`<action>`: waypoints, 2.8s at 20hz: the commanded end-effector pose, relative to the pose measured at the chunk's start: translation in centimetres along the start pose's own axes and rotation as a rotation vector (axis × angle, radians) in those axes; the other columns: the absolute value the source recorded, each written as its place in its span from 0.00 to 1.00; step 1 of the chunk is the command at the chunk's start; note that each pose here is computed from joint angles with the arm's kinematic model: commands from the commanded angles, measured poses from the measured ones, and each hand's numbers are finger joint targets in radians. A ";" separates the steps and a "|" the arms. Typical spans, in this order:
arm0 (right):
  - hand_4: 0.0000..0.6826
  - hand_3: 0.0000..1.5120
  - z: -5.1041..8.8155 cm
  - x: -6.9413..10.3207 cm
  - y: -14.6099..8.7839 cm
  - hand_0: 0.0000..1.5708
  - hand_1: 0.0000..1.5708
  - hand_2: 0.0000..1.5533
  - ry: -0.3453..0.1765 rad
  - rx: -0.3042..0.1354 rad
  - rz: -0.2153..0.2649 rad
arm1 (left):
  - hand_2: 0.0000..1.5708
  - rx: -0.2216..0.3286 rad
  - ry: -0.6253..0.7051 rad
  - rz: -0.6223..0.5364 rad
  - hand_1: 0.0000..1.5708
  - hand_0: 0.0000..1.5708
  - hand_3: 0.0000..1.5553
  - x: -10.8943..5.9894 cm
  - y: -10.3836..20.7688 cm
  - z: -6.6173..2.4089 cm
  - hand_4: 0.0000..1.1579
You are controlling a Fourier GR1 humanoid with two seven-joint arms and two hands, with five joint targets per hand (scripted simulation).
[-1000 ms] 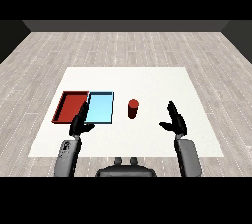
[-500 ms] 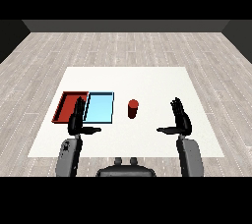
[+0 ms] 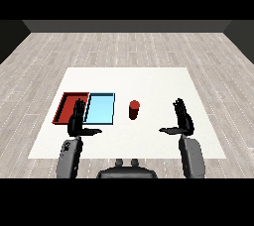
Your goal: Pick the red can and put it in the red box
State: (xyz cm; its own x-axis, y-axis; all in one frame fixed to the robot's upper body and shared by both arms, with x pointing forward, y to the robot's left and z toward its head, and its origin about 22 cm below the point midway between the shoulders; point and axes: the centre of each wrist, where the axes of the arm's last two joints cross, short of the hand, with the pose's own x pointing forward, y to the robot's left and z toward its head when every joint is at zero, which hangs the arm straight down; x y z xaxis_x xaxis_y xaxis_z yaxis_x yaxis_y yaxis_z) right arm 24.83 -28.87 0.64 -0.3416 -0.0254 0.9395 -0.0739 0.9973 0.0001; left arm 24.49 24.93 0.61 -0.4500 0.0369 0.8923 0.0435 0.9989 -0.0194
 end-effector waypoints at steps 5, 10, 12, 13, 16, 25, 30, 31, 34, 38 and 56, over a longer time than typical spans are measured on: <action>0.00 0.00 0.2 -2.7 0.8 0.00 0.00 0.00 0.036 0.005 -0.027 | 0.00 -0.002 -0.034 0.025 0.00 0.00 0.00 1.0 0.3 0.76 0.00; 0.00 0.00 -3.3 -0.8 2.9 0.00 0.00 0.00 0.053 0.016 -0.012 | 0.00 -0.003 -0.029 0.026 0.00 0.00 0.00 2.2 1.8 1.34 0.00; 0.00 0.00 -3.4 1.1 3.1 0.00 0.00 0.00 0.050 0.034 -0.002 | 0.00 0.029 -0.017 0.025 0.00 0.00 0.00 0.8 1.3 2.42 0.00; 0.00 0.00 -4.3 -1.2 5.9 0.00 0.00 0.00 0.021 0.024 -0.025 | 0.00 0.035 -0.021 0.031 0.00 0.00 0.00 0.6 0.3 -0.23 0.00; 0.00 0.00 -4.0 -3.1 4.1 0.00 0.00 0.00 0.080 0.040 -0.029 | 0.00 0.004 -0.034 0.037 0.00 0.00 0.00 0.3 0.3 1.77 0.00; 0.00 0.00 -4.4 -3.4 7.7 0.00 0.00 0.00 0.137 0.035 -0.146 | 0.00 0.032 -0.026 0.017 0.00 0.00 0.00 0.3 0.1 1.41 0.00; 0.00 0.00 -4.3 -4.8 9.4 0.00 0.00 0.00 0.153 0.018 -0.170 | 0.00 0.047 -0.019 0.028 0.00 0.00 0.00 1.1 0.4 0.72 0.00; 0.00 0.00 -4.6 -7.0 8.5 0.00 0.00 0.00 0.155 0.021 -0.157 | 0.00 0.057 -0.036 0.011 0.00 0.00 0.00 0.9 -0.4 -1.51 0.00; 0.00 0.00 -6.4 -6.0 6.1 0.00 0.00 0.00 0.144 0.031 -0.188 | 0.00 0.045 -0.015 0.036 0.00 0.00 0.00 0.6 -0.1 0.54 0.00; 0.00 0.00 -7.1 -5.2 10.0 0.00 0.00 0.00 0.176 0.032 -0.229 | 0.00 0.039 -0.031 0.032 0.00 0.00 0.00 -0.1 0.6 -0.43 0.00; 0.00 0.00 -5.1 -9.5 13.3 0.00 0.00 0.00 0.212 0.034 -0.283 | 0.00 0.013 -0.047 0.067 0.00 0.00 0.00 2.3 1.5 0.70 0.00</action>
State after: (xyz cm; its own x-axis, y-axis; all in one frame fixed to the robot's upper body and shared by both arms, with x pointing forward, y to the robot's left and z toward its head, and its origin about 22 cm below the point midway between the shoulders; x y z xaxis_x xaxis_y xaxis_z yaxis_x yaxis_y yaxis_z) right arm 32.41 -15.27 -5.73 -0.1082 -0.2876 0.9516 -0.1757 0.9477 0.2664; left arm 23.45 26.31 1.33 -0.4826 0.0907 0.8712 0.0474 0.9959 -0.0774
